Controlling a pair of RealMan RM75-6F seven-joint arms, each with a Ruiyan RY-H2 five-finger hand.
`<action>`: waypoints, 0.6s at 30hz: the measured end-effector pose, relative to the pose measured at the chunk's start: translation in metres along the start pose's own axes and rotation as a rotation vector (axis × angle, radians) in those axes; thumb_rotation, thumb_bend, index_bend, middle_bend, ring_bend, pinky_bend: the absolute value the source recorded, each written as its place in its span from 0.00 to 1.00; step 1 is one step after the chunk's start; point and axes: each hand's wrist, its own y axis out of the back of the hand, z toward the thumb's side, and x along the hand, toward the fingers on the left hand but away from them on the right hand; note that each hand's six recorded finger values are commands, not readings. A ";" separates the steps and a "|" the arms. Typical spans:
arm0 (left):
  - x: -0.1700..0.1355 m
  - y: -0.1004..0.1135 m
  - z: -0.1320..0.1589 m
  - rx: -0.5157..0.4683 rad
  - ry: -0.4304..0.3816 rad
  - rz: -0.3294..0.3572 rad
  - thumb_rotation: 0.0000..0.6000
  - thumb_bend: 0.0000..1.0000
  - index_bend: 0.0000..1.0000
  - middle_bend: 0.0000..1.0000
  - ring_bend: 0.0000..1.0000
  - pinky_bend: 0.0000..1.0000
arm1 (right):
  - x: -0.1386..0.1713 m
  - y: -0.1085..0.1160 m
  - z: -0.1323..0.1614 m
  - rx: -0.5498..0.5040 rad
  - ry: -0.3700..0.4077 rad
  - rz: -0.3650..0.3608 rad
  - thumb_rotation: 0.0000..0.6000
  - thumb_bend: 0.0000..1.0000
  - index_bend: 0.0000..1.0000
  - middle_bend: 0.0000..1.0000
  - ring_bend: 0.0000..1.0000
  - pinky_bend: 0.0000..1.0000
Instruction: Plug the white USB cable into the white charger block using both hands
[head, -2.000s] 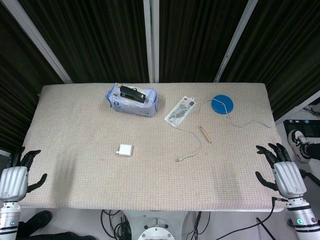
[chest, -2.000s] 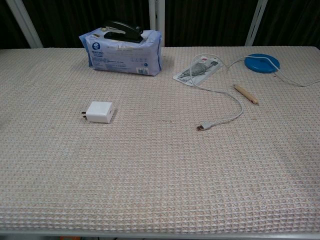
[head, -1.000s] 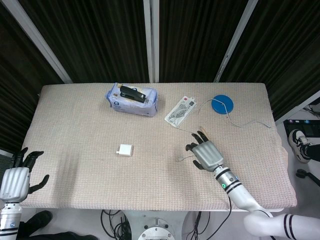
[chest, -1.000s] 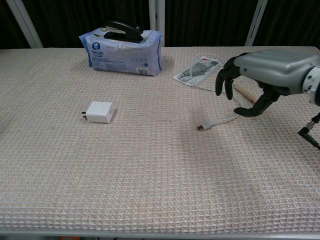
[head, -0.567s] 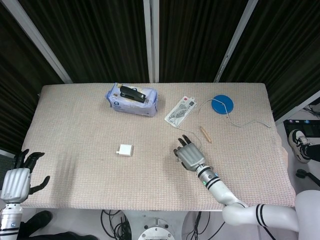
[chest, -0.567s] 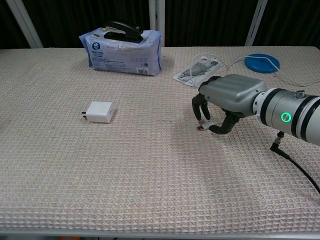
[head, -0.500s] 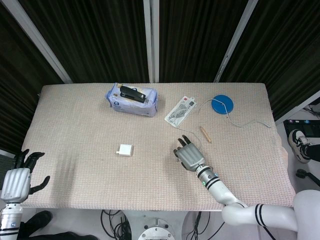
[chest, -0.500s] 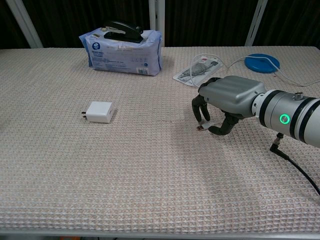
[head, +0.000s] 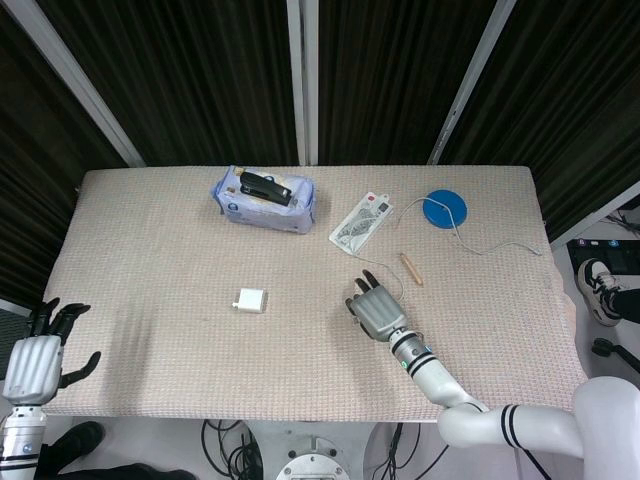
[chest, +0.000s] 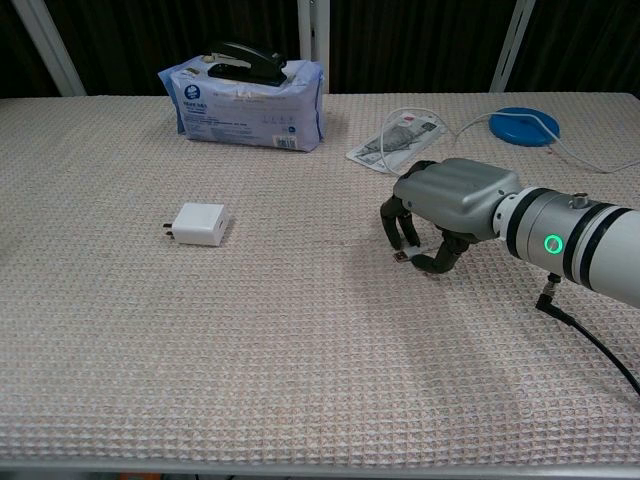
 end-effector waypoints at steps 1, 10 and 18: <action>0.000 0.000 0.000 0.001 0.000 -0.001 1.00 0.24 0.20 0.16 0.00 0.00 | 0.000 0.000 0.000 -0.001 -0.001 0.002 1.00 0.31 0.46 0.48 0.13 0.05; 0.000 -0.001 -0.001 -0.003 0.002 -0.002 1.00 0.24 0.20 0.15 0.00 0.00 | 0.000 -0.002 0.000 0.003 -0.005 0.008 1.00 0.32 0.47 0.49 0.13 0.06; 0.000 -0.001 -0.001 -0.003 0.002 0.000 1.00 0.24 0.20 0.15 0.00 0.00 | 0.002 0.000 -0.001 0.011 -0.007 0.004 1.00 0.32 0.47 0.49 0.13 0.06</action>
